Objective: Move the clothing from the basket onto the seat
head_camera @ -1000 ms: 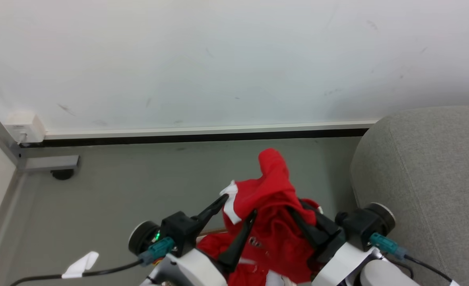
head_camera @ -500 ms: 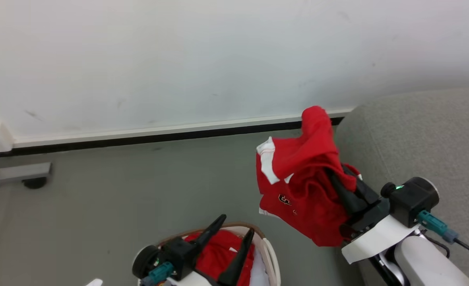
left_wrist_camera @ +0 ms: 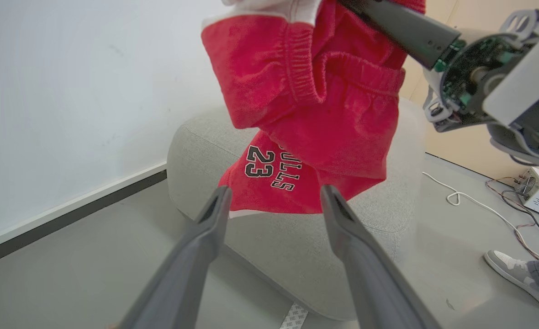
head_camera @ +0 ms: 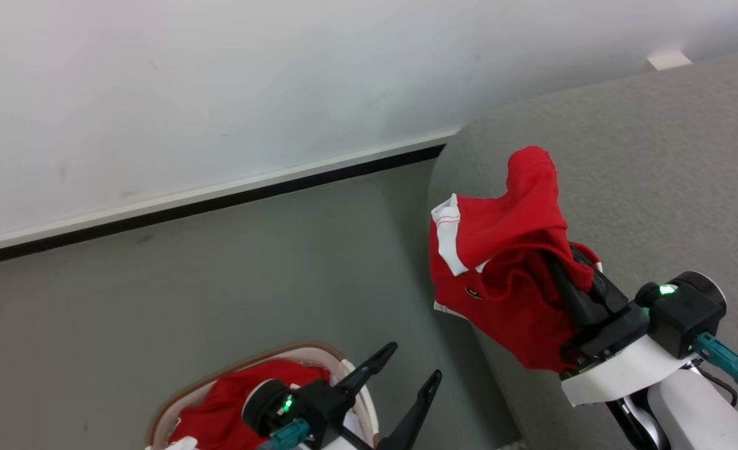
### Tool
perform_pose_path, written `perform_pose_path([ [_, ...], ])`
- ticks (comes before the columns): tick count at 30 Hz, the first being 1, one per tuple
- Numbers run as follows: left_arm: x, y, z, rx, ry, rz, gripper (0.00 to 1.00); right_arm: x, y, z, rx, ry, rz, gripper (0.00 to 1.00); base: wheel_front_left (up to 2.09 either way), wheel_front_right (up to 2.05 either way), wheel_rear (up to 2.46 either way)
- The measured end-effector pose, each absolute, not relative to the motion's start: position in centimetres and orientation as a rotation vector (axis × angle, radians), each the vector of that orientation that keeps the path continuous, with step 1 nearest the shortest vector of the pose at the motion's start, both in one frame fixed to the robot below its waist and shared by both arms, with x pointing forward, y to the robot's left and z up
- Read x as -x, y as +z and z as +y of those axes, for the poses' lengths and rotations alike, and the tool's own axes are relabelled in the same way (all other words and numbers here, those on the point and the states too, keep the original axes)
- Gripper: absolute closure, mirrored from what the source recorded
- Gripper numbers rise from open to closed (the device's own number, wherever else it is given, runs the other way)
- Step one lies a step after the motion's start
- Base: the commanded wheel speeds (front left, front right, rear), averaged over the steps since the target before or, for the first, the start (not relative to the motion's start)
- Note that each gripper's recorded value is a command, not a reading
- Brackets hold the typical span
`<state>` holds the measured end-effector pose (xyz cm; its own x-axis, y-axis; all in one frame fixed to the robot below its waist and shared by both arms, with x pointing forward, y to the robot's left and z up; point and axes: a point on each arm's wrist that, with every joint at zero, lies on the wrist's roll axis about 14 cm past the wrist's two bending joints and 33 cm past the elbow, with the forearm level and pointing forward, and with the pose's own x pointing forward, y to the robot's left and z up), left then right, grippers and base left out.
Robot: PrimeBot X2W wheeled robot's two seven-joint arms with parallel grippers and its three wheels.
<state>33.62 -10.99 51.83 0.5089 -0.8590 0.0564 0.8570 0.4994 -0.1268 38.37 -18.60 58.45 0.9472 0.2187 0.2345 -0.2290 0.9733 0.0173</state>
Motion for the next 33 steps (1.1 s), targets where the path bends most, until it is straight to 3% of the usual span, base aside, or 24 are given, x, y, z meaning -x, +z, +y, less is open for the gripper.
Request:
perform_pose_path([
  [8, -32.2, 51.5, -15.3, 0.157, -1.222, 0.031, 0.0, -36.3, 57.2, -24.3, -0.028, 0.035, -0.201, 1.0, 0.0, 0.0, 0.0],
  [15, -32.9, 50.4, -17.1, 0.187, -1.317, 0.061, 0.0, -37.2, 56.2, -28.0, -0.012, -0.114, -0.176, 1.0, 0.0, 0.0, 0.0],
  [24, -37.3, 47.8, -17.4, 0.229, -1.347, 0.074, 0.0, -44.9, 56.8, -34.8, 0.087, -0.271, -0.169, 1.0, 0.0, 0.0, 0.0],
  [33, -43.2, 42.3, -15.4, 0.27, -1.241, 0.102, 0.0, -54.7, 54.7, -40.6, 0.184, -0.382, -0.091, 1.0, 0.0, 0.0, 0.0],
])
